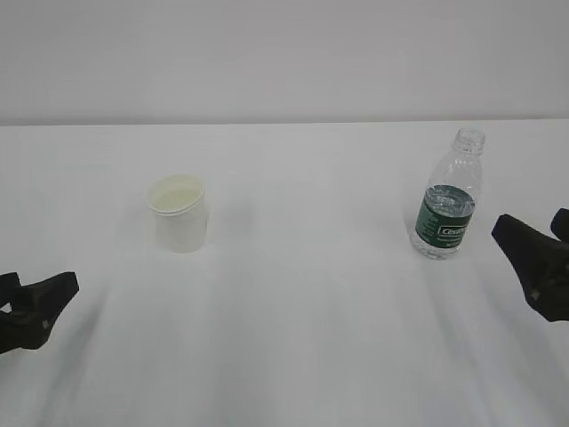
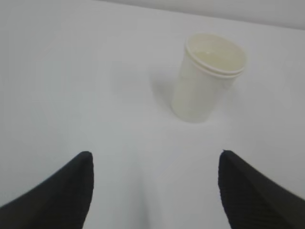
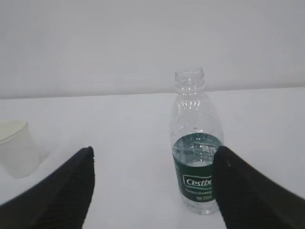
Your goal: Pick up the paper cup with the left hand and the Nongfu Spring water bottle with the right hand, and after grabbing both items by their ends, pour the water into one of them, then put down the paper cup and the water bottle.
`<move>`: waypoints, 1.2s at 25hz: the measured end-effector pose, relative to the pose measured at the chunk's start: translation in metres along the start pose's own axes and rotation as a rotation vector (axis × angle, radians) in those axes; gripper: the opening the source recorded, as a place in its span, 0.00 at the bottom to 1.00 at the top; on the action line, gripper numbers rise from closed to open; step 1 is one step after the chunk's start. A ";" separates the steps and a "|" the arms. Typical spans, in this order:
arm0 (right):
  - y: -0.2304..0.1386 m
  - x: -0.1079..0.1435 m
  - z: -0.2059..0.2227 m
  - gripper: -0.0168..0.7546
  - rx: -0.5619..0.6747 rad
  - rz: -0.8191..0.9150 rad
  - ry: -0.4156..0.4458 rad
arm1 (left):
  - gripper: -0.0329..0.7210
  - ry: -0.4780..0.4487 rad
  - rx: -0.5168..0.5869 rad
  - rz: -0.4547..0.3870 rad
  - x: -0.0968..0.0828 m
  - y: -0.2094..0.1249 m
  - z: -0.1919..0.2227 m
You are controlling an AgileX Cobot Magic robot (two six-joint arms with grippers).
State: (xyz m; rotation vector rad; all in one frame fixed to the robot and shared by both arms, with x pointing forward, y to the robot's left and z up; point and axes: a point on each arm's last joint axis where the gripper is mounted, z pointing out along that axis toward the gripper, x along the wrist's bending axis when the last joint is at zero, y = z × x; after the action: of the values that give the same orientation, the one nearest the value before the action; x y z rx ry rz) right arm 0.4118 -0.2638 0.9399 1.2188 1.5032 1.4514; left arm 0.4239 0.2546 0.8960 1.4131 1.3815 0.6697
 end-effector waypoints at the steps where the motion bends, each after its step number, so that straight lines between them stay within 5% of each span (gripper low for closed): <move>1: 0.002 0.001 -0.001 0.77 -0.012 -0.003 0.001 | 0.82 -0.005 -0.013 0.000 -0.001 0.002 -0.002; 8: 0.017 0.003 -0.010 0.77 -0.107 -0.017 -0.001 | 0.82 -0.045 -0.138 -0.033 -0.008 0.024 -0.013; 17: 0.027 -0.006 -0.015 0.77 -0.183 0.037 -0.113 | 0.82 -0.010 -0.304 -0.077 -0.007 0.048 -0.029; 30: 0.074 -0.014 0.027 0.77 -0.187 -0.024 -0.122 | 0.80 -0.023 -0.347 -0.075 -0.013 0.081 -0.007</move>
State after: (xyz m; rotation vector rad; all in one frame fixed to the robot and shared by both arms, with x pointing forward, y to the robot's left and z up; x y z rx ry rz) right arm 0.4524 -0.2736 1.0076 1.1503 1.2669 1.4393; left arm 0.4463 0.2569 0.9755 1.0860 1.2250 0.7985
